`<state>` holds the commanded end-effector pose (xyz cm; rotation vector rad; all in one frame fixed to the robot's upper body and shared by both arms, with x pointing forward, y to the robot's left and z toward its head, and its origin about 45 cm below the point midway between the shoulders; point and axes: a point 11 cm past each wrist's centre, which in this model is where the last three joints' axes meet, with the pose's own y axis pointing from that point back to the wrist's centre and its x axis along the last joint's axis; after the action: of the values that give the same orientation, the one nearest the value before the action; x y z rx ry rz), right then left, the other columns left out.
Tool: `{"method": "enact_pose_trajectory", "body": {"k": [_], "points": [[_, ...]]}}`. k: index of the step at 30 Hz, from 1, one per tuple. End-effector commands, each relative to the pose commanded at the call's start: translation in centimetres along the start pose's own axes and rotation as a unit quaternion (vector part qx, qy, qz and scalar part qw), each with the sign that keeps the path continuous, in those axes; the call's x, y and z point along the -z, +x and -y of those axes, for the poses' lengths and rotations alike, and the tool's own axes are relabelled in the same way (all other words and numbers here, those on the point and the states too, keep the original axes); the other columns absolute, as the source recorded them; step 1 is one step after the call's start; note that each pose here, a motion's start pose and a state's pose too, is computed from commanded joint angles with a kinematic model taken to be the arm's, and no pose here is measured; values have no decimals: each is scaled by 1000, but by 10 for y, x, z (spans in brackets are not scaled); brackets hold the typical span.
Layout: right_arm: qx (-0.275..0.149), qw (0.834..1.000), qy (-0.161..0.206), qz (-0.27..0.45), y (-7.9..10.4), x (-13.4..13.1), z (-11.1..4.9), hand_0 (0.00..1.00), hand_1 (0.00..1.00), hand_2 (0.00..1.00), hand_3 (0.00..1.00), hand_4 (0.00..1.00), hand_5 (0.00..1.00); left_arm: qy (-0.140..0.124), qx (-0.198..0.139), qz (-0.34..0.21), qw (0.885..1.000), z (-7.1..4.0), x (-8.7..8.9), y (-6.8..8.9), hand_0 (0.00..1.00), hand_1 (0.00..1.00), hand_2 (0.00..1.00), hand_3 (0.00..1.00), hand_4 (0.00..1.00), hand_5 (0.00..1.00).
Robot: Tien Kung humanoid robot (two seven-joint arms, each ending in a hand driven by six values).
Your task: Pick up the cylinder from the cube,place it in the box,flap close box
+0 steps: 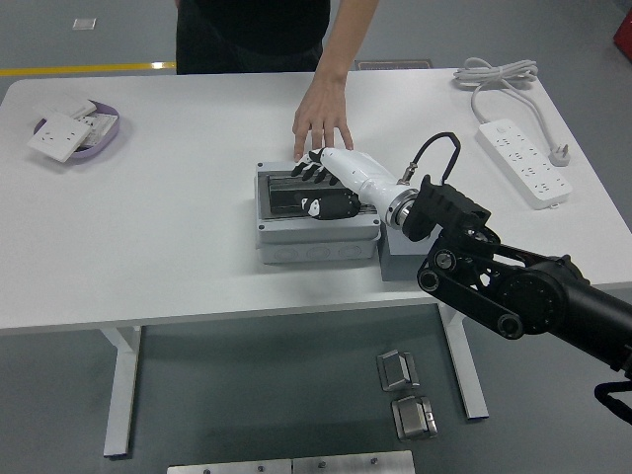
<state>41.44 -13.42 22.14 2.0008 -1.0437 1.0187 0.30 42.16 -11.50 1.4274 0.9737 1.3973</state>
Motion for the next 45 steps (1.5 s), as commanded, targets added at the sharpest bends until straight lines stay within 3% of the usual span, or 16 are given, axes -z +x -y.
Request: {"method": "enact_pose_trajectory", "body": {"k": [8,16,23,32,38,45], "points": [[-50,998,-23,8,27,-21,-14,527,624,658,693,591,290,5,0,-2,1000,0,5,-2,599,621,599,608,680,293],[-134,987,-30,80,54,-50,-50,528,622,659,693,591,292,14,3,-7,1000,0,16,-8,599,621,599,608,680,295],[-233,949,-31,210,63,-88,-85,527,623,658,692,590,287,17,8,-9,1000,0,21,-15,599,621,599,608,680,296],[-319,888,-62,325,56,-149,-140,554,626,650,678,596,283,17,6,-2,1000,0,22,-11,598,621,599,608,680,297],[-352,866,-62,349,60,-157,-150,578,636,655,676,600,269,18,5,1,1000,0,23,-10,599,621,599,609,680,295],[-365,860,-61,352,64,-161,-155,578,638,657,676,607,262,10,1,6,1000,0,16,-4,598,621,599,609,680,296]]}}
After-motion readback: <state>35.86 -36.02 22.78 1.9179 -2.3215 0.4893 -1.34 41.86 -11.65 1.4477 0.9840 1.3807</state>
